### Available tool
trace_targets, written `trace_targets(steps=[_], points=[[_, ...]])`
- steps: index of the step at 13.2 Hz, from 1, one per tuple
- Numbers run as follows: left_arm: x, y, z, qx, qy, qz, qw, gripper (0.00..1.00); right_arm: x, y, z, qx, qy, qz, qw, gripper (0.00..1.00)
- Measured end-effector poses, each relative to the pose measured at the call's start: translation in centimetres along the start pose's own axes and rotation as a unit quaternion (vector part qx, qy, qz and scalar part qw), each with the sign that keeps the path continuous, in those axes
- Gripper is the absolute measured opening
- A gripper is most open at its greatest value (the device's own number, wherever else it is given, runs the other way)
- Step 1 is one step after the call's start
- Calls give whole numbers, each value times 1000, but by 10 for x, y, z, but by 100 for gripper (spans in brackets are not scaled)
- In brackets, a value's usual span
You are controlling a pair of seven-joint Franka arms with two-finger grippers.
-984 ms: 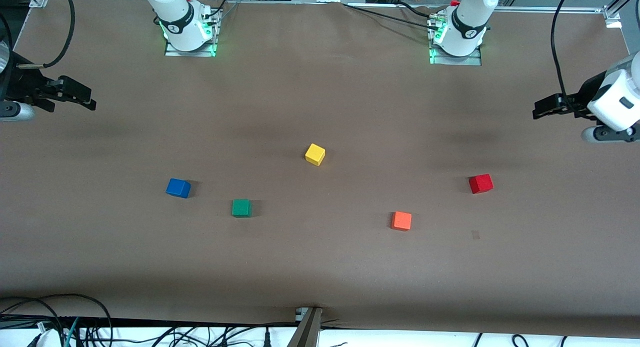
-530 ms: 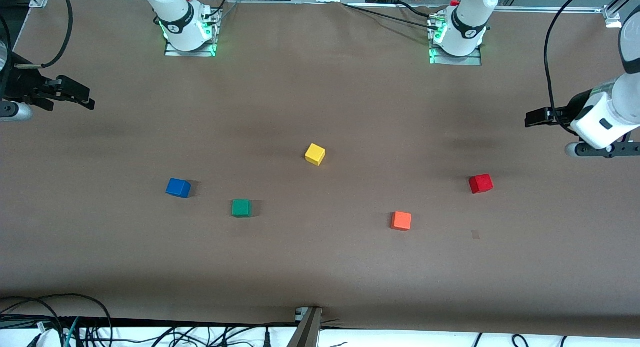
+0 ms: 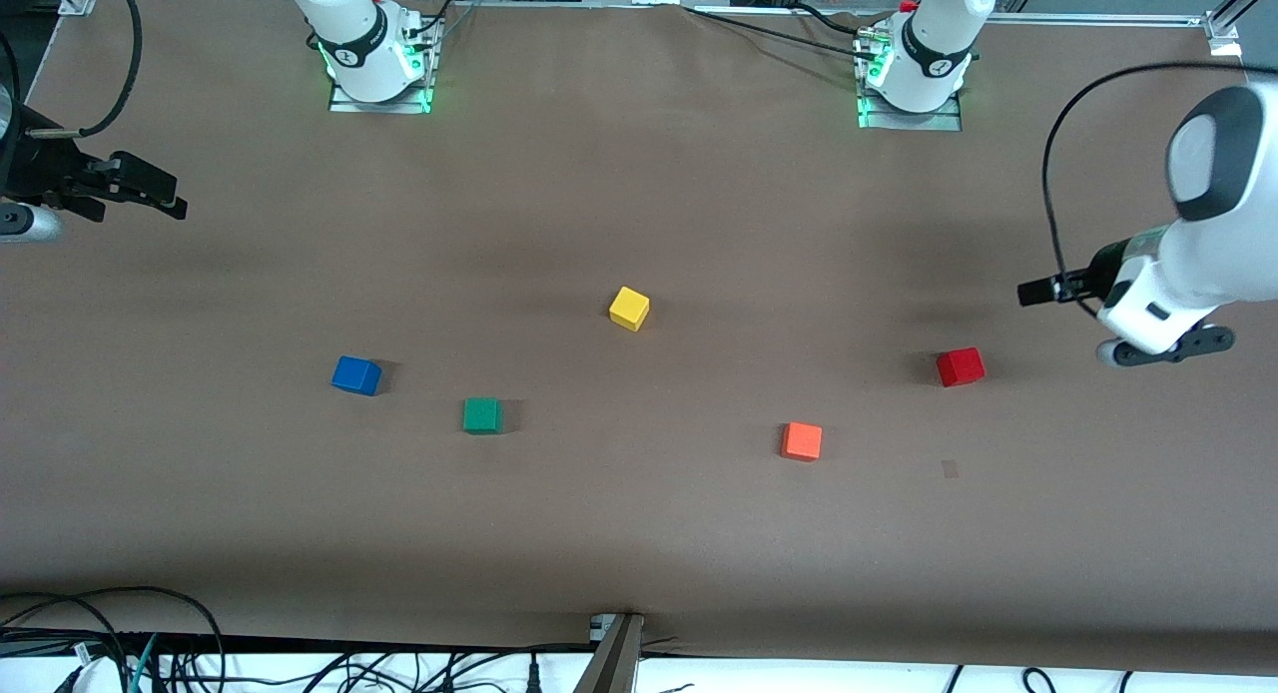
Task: Pass red block to right arm, stack on blue
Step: 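Reach the left gripper down over the red cube, then close the left gripper on the red cube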
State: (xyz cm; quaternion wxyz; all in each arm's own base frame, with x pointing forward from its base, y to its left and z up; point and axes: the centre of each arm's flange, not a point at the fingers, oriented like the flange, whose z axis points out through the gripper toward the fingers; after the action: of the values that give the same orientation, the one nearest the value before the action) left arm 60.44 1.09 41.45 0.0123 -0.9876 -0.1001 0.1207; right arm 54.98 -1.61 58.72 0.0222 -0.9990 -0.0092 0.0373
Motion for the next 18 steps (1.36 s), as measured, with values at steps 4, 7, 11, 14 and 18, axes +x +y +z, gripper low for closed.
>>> trace_targets(steps=[4,7,11,14,18], points=[[26,6,75,-3,5,-7,1000,100,0,0,0,0,0,0,1000,100],[36,9,124,-8,18,-17,1000,100,0,0,0,0,-1,0,1000,100],[40,12,167,-12,30,-18,999,100,0,0,1,0,-1,0,1000,100],[43,15,185,-12,26,-18,999,100,0,0,1,0,-2,0,1000,100],[46,19,202,-13,24,-15,1000,100,0,0,1,0,-2,0,1000,100]])
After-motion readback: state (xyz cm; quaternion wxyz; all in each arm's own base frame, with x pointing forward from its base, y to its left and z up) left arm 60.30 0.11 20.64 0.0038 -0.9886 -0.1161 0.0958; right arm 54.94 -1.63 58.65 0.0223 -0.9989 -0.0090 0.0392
